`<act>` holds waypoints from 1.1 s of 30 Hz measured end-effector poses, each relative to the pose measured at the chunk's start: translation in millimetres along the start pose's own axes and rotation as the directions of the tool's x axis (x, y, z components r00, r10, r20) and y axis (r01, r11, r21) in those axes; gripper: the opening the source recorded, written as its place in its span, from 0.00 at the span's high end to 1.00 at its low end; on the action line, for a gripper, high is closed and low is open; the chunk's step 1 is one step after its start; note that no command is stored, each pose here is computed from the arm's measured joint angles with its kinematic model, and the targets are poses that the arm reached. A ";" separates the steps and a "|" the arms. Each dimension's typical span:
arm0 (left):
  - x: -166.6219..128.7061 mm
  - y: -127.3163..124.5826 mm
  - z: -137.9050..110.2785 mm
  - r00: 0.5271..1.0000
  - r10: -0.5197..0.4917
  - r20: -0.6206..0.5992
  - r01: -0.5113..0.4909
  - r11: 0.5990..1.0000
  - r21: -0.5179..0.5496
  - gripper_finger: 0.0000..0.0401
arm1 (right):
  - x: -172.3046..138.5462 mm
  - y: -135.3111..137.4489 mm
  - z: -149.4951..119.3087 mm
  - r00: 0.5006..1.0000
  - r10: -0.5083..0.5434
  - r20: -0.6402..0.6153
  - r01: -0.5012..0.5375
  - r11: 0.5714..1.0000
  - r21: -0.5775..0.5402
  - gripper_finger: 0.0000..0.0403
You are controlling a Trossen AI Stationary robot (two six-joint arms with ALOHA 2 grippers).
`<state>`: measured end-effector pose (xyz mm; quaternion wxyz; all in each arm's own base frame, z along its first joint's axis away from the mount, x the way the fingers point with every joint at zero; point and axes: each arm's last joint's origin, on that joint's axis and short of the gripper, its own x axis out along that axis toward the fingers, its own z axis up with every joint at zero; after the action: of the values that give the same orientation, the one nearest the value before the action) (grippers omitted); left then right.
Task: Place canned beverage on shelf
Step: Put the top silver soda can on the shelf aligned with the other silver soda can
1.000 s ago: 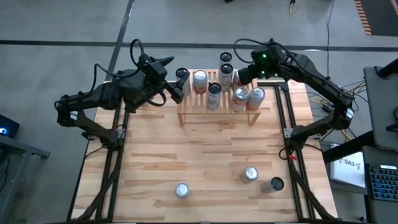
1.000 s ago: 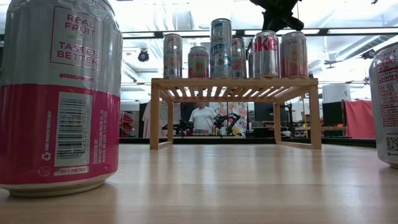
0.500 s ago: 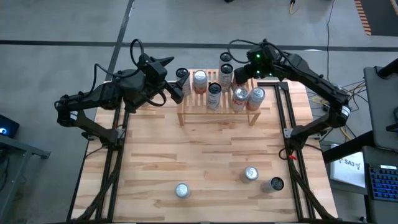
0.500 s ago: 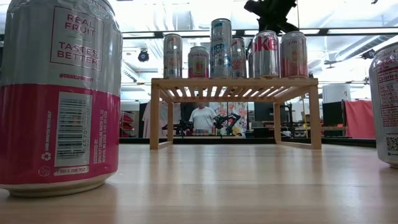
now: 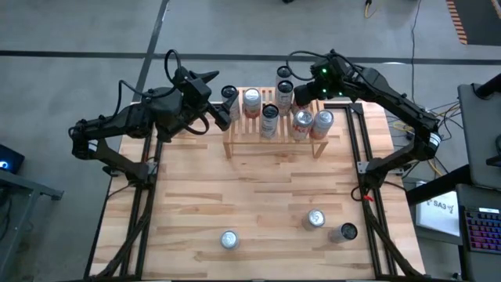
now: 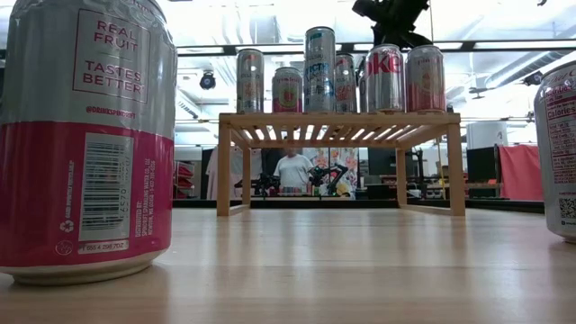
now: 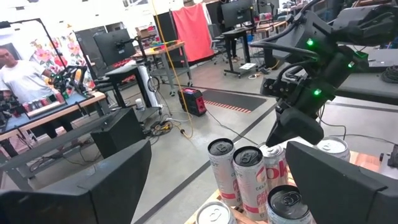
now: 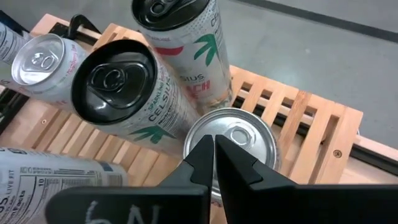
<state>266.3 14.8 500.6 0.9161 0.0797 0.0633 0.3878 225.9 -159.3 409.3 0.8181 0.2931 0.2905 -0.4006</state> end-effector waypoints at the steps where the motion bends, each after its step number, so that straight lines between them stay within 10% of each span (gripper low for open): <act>1: 0.0 0.0 0.0 1.000 0.000 0.000 0.000 1.000 0.000 0.11 | 0.0 0.1 -0.1 1.000 0.002 -0.001 -0.002 1.000 0.003 0.98; 33: 0.1 0.1 0.1 1.000 0.001 0.000 -0.001 1.000 0.003 0.11 | -22.7 2.9 -4.2 0.999 0.023 -0.043 -0.023 1.000 0.005 0.98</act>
<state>266.2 14.9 500.6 0.9159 0.0810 0.0636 0.3880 215.7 -143.9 423.4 0.8154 0.3070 0.3038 -0.3855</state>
